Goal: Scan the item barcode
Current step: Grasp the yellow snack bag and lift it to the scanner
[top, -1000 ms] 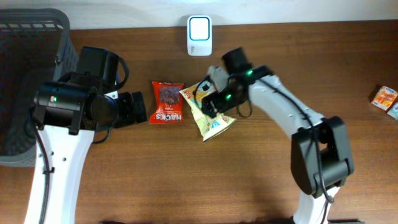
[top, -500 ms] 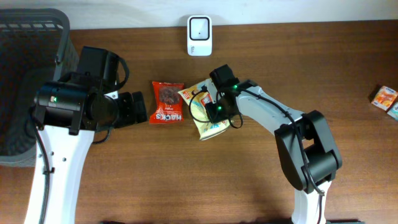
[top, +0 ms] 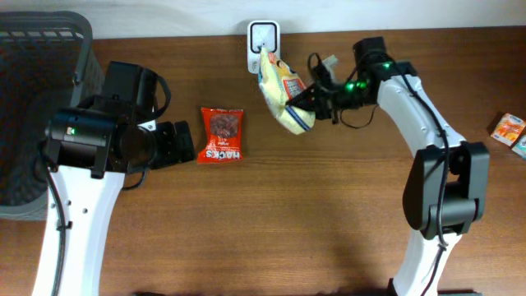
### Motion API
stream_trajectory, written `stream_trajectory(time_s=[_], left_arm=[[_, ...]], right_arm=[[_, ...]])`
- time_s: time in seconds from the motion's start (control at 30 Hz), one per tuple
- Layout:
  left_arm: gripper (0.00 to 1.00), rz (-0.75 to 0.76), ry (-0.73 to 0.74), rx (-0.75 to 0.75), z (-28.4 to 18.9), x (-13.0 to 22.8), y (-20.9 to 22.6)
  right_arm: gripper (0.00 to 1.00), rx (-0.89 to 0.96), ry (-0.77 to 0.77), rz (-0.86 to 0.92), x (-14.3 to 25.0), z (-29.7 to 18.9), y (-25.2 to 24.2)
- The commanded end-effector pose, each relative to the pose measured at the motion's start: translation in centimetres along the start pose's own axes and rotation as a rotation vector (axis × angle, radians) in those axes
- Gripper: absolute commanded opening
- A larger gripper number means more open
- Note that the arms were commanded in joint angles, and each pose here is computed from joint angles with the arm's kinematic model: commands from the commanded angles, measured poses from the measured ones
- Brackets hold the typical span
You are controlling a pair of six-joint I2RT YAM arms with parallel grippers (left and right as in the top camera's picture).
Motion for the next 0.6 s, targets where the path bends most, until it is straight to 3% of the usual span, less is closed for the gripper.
stream_trajectory(time_s=[0.0, 0.23, 0.37, 0.57], left_arm=[[0.99, -0.011, -0.015, -0.003, -0.2, -0.2, 0.1], [0.99, -0.011, -0.015, -0.003, -0.2, -0.2, 0.1], [0.99, -0.011, -0.015, -0.003, -0.2, -0.2, 0.1], [0.99, -0.011, -0.015, -0.003, -0.2, -0.2, 0.1]], right_arm=[[0.04, -0.197, 0.066, 0.099, 0.7, -0.2, 3.6], [0.04, -0.195, 0.158, 0.092, 3.5, 3.1, 4.2], [0.04, -0.182, 0.186, 0.241, 3.7, 3.6, 4.3], [0.04, -0.183, 0.187, 0.223, 3.6, 3.7, 4.3]])
Point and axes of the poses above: each gripper's point midway between its finger pads, its own z axis out along the fingers, its own y axis along the line the jaws close on, x = y × z, the point moved 4 cm from there along -z, back along the fingers, and after that the axes turned 14 degrees about -z, right-handed, at the moved point
